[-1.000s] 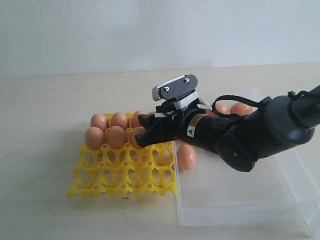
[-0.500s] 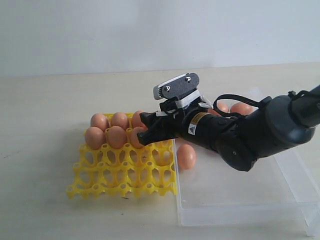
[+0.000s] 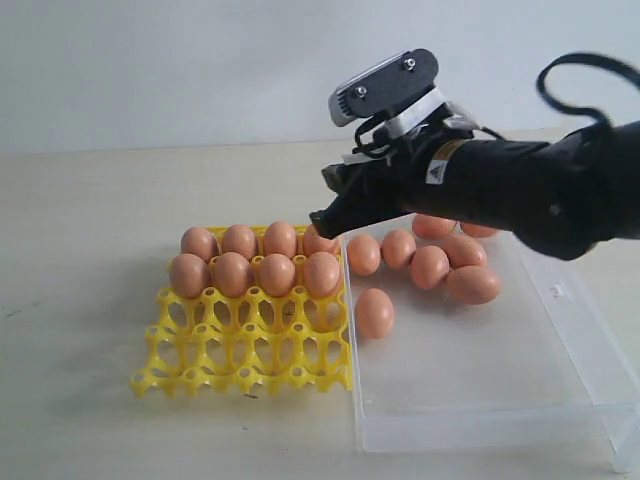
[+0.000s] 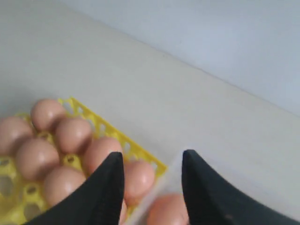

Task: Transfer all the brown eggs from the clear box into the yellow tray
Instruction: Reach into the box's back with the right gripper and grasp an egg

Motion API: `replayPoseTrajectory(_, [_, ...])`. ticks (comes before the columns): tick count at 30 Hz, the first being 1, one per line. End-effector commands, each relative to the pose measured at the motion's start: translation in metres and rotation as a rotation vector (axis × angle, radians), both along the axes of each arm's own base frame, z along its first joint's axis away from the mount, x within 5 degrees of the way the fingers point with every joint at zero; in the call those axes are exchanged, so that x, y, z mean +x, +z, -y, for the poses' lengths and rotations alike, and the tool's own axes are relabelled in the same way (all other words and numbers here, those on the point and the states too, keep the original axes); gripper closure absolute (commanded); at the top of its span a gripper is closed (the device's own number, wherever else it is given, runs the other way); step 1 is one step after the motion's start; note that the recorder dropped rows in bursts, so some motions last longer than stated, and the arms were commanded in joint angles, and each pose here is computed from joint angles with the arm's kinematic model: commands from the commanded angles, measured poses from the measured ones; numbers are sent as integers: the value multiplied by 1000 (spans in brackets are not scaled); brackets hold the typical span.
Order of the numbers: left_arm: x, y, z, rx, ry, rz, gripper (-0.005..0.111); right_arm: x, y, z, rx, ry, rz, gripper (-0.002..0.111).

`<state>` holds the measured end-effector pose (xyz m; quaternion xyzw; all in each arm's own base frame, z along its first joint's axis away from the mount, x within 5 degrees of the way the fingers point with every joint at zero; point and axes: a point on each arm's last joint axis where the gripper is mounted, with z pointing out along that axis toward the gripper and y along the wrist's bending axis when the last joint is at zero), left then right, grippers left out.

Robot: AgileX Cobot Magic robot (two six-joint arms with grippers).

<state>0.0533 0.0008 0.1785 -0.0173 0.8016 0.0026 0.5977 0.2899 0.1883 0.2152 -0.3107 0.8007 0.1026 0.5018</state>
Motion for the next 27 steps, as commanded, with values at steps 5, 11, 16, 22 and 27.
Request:
replayPoseTrajectory(5, [0,3,0,-10,-3,24,107,-9,-8,57,-267,-90,-380,69])
replayPoseTrajectory(11, [0,3,0,-10,-3,24,107,-9,-20,76,-456,-144,-638,69])
replayPoseTrajectory(16, [0,3,0,-10,-3,24,107,7,-28,70,-457,-149,-641,66])
replayPoseTrajectory(22, [0,3,0,-10,-3,24,107,29,-36,65,-521,-130,-596,46])
replayPoseTrajectory(27, [0,3,0,-10,-3,24,107,43,-47,64,-604,-106,-571,43])
